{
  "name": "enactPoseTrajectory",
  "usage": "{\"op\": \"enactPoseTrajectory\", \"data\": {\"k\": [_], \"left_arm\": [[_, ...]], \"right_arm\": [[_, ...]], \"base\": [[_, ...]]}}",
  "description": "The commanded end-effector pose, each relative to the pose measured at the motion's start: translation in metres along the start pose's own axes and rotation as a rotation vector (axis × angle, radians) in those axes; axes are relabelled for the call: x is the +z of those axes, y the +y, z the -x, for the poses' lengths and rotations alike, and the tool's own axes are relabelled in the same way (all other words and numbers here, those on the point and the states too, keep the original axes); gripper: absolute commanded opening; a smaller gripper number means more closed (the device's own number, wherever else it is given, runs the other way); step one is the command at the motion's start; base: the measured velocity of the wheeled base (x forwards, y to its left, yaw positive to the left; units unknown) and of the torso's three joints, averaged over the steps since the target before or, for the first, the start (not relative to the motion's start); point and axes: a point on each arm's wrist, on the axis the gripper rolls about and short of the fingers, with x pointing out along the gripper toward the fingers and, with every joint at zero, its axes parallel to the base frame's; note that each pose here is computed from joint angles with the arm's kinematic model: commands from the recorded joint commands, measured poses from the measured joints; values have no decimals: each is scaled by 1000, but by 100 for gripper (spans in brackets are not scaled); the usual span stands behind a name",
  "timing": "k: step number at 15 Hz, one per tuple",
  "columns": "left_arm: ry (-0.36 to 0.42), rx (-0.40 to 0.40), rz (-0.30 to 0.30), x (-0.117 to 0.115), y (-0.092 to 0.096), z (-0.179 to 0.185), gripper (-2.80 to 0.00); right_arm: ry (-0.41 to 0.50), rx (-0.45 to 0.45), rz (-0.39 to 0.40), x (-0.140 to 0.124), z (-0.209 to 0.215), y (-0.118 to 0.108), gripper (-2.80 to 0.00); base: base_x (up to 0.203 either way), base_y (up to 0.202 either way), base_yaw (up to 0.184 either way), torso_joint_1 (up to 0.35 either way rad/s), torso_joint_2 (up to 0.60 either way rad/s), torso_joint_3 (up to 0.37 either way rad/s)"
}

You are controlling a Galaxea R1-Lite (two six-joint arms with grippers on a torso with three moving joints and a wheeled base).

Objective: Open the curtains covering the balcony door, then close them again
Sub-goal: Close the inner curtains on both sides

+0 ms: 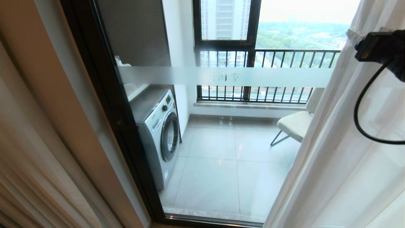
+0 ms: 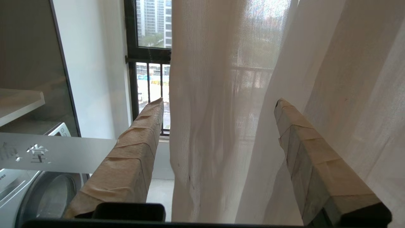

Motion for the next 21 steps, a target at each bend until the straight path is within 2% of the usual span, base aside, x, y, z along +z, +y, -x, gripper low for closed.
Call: {"op": "enactPoseTrajectory", "data": {"k": [1,6,12,13,17,21], "left_arm": [[0,1,1,0,0,0,-280],[0,1,1,0,0,0,-280],[0,1,1,0,0,0,-280],[0,1,1,0,0,0,-280],[0,1,1,0,0,0,-280],[0,1,1,0,0,0,-280]], "right_arm": [[-45,-7,-10,20,47,-13,0],[-27,-1,-5,14,121,-28,0],[-25,0,-3,13,128,-30,0],[-25,0,-3,13,128,-30,-280],[-4,4,2,5,137,-31,-280],[59,15,15,-13,171,-36,-280]], "base": [[0,0,0,0,0,0],[0,0,0,0,0,0],[0,0,0,0,0,0],[0,0,0,0,0,0],[0,0,0,0,0,0],[0,0,0,0,0,0]]}}
